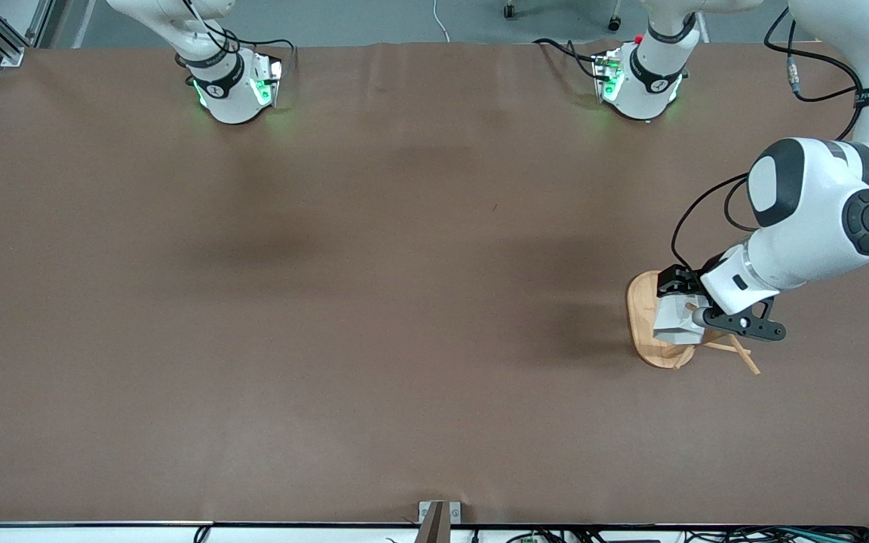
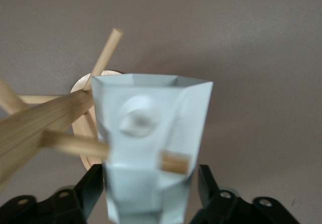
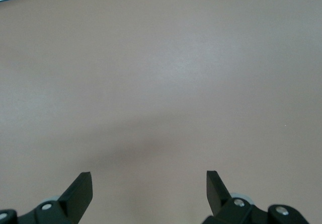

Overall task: Hang cup on rack
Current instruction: 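Lower the cup's hole onto a rack peg with the left gripper, then open the left gripper to release the cup on the rack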

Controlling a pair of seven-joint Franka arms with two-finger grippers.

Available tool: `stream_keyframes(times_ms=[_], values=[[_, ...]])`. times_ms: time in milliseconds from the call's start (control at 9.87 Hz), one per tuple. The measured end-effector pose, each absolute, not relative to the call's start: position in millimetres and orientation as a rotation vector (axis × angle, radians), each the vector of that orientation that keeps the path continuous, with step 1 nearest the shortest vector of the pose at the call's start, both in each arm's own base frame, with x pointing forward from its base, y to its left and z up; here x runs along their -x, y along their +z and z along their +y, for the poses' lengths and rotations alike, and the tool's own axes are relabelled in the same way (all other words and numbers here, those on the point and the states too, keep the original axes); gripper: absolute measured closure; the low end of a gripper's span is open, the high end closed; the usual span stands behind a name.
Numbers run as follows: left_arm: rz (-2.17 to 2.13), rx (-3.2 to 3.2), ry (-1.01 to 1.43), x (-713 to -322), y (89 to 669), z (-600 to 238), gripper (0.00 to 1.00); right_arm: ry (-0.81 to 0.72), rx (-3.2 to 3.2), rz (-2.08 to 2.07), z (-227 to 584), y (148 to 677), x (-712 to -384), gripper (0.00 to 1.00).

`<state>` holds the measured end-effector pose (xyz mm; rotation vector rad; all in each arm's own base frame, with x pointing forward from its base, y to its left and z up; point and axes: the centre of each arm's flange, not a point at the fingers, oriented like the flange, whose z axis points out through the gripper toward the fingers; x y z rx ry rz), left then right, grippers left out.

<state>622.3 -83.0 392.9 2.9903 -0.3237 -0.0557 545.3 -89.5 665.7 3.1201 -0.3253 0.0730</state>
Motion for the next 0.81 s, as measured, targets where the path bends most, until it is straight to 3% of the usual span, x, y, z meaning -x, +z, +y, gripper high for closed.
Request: stream_keyframes(times_ms=[101,507,811], values=[[-0.325,-2.990,-0.054,-622,393,-84,0.00,0.073,-3.120,-0.325,-89,666,-545,0.00],[-0.331,-2.987,0.006,-621,431,-101,0.00,0.073,-3.120,-0.326,-90,666,-545,0.00],[-0.314,-2.996,0.029,-598,517,-100,0.00,0.072,-3.120,-0.327,-90,665,-545,0.00]])
